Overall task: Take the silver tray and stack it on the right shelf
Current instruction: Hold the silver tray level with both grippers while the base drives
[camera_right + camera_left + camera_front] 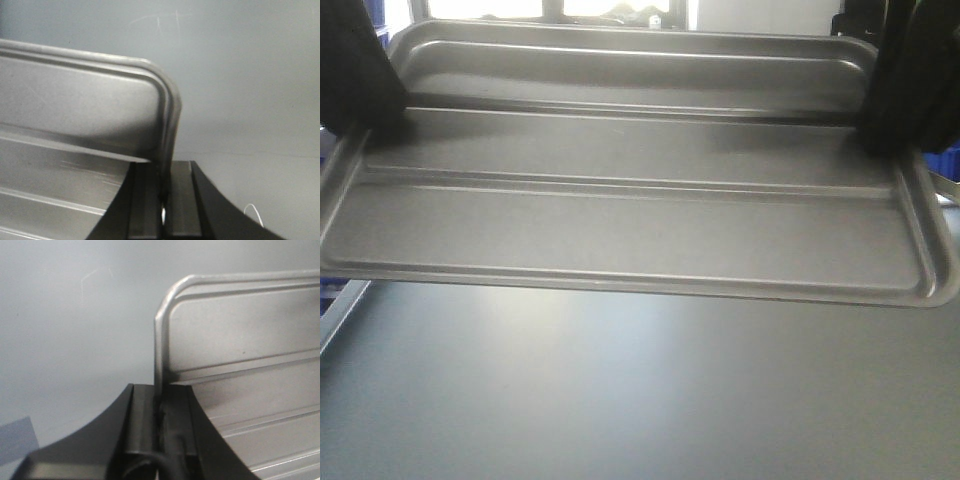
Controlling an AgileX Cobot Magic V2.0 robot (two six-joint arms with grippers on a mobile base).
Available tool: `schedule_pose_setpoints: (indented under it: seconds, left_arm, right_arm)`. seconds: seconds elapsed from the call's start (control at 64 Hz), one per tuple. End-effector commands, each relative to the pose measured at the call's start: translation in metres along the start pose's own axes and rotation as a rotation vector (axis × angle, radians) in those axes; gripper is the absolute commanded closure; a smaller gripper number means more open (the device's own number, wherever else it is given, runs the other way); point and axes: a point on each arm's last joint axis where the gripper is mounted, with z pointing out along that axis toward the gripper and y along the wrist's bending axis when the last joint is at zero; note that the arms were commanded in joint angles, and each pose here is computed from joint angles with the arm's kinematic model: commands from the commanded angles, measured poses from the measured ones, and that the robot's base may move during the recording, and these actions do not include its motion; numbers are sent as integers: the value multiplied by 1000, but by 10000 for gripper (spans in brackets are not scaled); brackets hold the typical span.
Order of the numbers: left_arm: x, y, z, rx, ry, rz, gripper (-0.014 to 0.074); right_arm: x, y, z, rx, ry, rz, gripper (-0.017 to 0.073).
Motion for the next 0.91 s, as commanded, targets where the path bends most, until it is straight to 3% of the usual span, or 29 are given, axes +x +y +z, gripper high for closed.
schedule_pose_setpoints:
  seconds: [0.0, 0.89]
  left_arm:
    - [-9, -4, -14, 30, -83, 14, 687]
    - [-9, -4, -14, 30, -83, 14, 687]
  right_arm:
    - [-9, 0, -14, -30, -79, -23, 503]
    - [-9, 0, -14, -30, -79, -23, 503]
